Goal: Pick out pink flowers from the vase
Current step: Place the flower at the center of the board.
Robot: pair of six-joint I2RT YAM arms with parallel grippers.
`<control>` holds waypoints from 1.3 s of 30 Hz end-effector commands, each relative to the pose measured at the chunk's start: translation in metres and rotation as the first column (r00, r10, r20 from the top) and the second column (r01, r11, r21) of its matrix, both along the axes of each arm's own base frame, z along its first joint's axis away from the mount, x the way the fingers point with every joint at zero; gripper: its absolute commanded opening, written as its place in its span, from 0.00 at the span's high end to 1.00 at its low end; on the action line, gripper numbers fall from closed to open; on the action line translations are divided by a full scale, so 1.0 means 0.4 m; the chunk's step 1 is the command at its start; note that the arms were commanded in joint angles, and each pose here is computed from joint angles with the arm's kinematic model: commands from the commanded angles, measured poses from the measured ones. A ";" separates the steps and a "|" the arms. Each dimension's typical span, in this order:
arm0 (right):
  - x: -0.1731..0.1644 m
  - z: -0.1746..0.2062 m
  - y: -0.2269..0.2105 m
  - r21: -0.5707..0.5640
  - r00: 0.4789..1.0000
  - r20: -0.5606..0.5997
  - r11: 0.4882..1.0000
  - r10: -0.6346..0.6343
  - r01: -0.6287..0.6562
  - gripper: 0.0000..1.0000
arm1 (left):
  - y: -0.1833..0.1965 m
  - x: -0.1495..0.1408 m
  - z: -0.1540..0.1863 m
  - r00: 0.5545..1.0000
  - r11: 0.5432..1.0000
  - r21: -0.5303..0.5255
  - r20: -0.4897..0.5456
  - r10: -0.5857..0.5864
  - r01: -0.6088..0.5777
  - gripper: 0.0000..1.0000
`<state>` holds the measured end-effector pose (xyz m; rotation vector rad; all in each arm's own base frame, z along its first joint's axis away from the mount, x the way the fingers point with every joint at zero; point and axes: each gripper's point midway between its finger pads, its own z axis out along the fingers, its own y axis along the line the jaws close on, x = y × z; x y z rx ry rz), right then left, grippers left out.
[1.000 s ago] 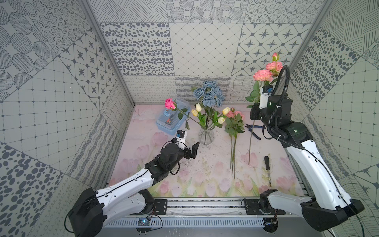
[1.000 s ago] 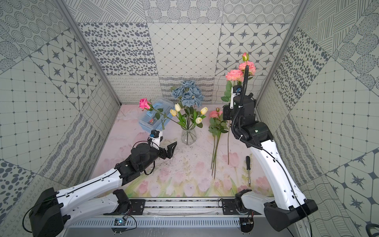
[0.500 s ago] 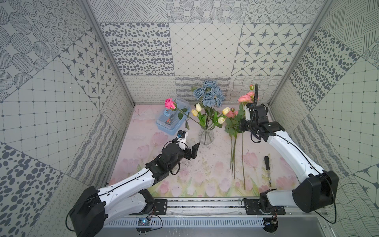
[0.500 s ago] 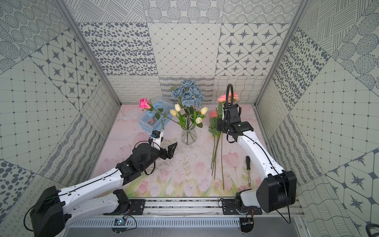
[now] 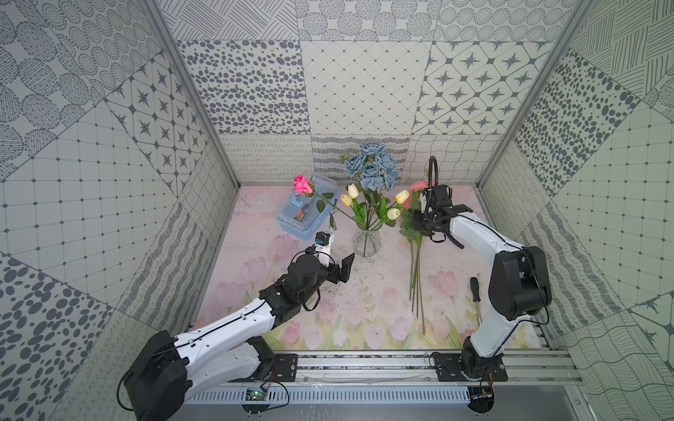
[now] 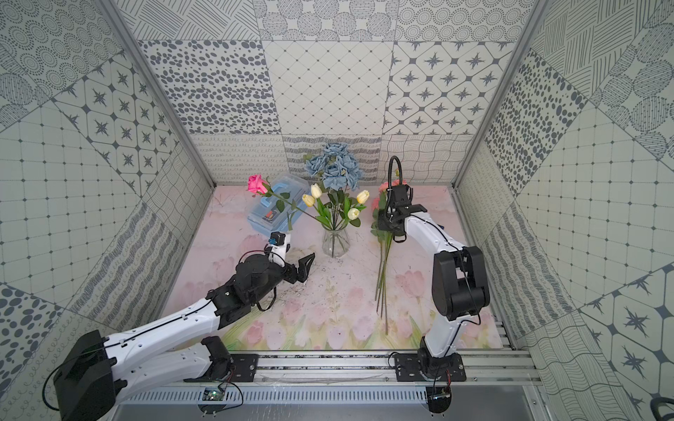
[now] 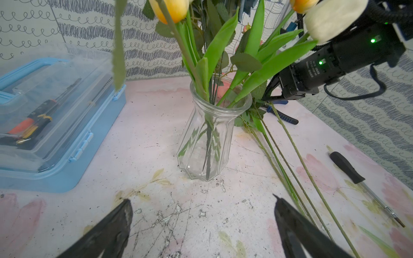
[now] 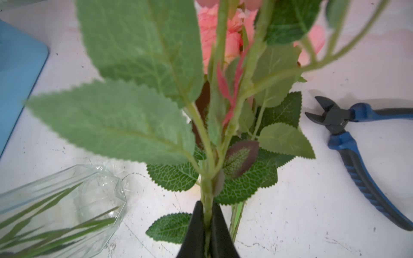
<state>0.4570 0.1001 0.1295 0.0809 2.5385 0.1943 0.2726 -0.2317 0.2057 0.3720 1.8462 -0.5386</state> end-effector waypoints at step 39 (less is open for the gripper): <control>-0.055 0.246 -0.040 0.078 0.967 0.247 0.996 -0.063 0.045 0.26 | 0.059 -0.009 0.085 0.996 0.997 0.004 0.039 0.075 -0.076 0.01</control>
